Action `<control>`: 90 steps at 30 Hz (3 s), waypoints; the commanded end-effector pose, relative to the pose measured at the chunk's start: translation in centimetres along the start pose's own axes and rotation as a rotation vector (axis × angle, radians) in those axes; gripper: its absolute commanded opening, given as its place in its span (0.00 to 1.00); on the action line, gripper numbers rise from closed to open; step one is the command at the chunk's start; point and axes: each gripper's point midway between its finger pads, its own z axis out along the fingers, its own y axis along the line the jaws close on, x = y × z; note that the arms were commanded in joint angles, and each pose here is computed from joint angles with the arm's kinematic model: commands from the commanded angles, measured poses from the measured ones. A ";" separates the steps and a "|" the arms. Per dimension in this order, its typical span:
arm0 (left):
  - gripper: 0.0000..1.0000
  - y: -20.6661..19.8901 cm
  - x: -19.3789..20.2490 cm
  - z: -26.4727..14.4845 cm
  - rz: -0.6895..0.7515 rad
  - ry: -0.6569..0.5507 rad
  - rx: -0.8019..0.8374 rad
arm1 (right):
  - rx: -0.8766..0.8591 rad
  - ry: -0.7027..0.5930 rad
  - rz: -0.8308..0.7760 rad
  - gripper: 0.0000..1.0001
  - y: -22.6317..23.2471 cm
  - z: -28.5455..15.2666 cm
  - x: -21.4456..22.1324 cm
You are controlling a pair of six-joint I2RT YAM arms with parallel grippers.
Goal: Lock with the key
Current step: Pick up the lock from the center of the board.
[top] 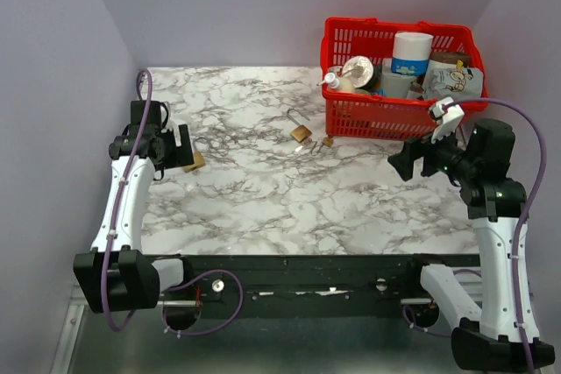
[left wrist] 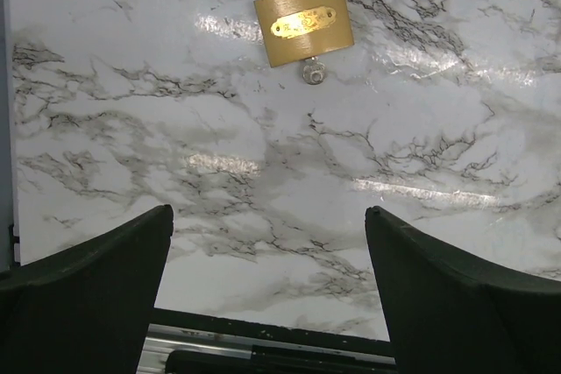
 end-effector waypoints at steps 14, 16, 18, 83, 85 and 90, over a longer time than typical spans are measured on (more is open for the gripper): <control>0.99 1.8 -2.5 8.1 -0.226 0.010 -0.227 | 0.213 0.138 0.076 1.00 -4.5 1.1 2.5; 0.99 1.8 -2.9 8.9 -0.248 0.012 -0.251 | 0.204 0.141 0.079 1.00 -4.3 1.3 2.8; 0.99 1.5 -3.0 10.1 -0.248 0.035 -0.255 | 0.198 0.145 0.084 1.00 -4.3 1.4 3.1; 0.00 -18.2 -3.0 -3.4 0.024 -0.184 0.818 | -0.539 0.003 0.029 1.00 10.4 1.4 -1.7; 0.00 -20.2 -2.8 -6.2 0.040 -0.197 0.983 | -0.506 -0.022 0.013 1.00 10.4 2.3 -2.5; 0.00 -22.8 -0.8 -10.0 0.131 -0.152 1.171 | -0.557 -0.083 -0.139 1.00 12.1 3.5 -4.1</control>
